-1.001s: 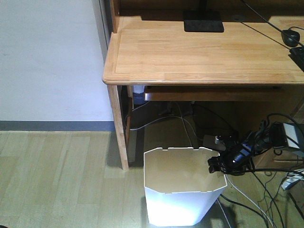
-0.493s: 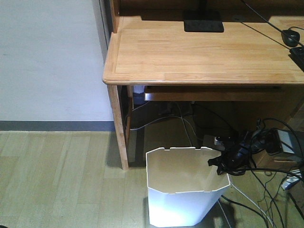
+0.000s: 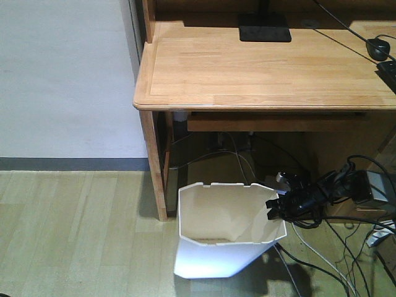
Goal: Move trash bin to bedside with robot
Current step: 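Grasp the bin rim with the right gripper and pull it out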
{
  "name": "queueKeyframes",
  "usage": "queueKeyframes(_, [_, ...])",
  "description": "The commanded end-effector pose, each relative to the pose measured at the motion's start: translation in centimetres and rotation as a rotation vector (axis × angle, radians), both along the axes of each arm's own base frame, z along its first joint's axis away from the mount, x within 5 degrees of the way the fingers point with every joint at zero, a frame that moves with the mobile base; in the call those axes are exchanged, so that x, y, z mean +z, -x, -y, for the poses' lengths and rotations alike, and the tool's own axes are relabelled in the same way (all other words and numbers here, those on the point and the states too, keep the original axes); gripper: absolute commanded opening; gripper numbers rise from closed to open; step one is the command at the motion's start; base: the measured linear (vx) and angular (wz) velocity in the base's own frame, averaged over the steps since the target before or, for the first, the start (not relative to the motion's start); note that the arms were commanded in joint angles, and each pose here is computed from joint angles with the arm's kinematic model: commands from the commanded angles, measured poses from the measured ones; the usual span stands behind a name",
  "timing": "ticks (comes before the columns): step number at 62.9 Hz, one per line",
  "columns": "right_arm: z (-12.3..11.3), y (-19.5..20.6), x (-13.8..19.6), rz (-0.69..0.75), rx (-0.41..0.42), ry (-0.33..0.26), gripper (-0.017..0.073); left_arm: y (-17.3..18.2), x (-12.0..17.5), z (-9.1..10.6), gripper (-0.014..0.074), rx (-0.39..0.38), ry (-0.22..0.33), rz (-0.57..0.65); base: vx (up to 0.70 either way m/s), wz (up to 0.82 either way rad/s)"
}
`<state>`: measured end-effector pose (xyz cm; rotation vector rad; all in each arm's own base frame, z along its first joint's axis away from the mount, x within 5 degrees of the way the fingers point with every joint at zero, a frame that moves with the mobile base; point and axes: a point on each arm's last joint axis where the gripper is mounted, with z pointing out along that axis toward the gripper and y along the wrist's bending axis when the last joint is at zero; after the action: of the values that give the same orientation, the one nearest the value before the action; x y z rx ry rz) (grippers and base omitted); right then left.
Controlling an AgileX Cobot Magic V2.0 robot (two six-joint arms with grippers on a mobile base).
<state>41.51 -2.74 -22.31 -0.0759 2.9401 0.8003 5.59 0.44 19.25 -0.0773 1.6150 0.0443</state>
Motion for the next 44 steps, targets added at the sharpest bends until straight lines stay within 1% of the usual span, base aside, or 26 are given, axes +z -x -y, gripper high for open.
queueKeyframes(1, [0.3, -3.0, 5.6, 0.032, -0.028, -0.191, -0.0005, 0.1, 1.5, 0.1, -0.0006, -0.007, -0.002, 0.102, 0.00, 0.00])
queueKeyframes(4, [0.7, -2.9, 5.8, 0.023, -0.030, -0.192, -0.0005, 0.1, 1.5, 0.1, -0.0006, -0.007, -0.002, 0.102, 0.00, 0.00])
queueKeyframes(12, [1.5, -3.2, 7.4, 0.022, -0.018, -0.220, -0.0003, 0.1, 1.5, 0.1, -0.0006, -0.007, -0.002, 0.102, 0.00, 0.00])
queueKeyframes(17, [2.2, -3.2, 8.7, 0.036, -0.024, -0.213, -0.0003, 0.1, 1.5, 0.1, -0.0006, -0.007, -0.002, 0.102, 0.00, 0.00])
queueKeyframes(23, [2.7, -2.2, 9.6, 0.030, -0.020, -0.215, -0.0003, 0.1, 1.5, 0.1, -0.0006, -0.007, -0.002, 0.102, 0.00, 0.00])
queueKeyframes(30, [3.0, -0.5, 10.5, 0.011, -0.002, -0.252, -0.0003, 0.1, 1.5, 0.1, -0.0006, -0.007, -0.002, 0.102, 0.00, 0.00])
queueKeyframes(36, [3.4, 0.7, 11.9, 0.008, -0.003, -0.283, -0.0003, 0.1, 1.5, 0.1, -0.0006, -0.007, -0.002, 0.102, 0.00, 0.00])
queueKeyframes(44, [3.6, 1.9, 14.0, 0.005, 0.004, -0.296, -0.0003, 0.1, 1.5, 0.1, -0.0006, -0.007, -0.002, 0.102, 0.00, 0.00])
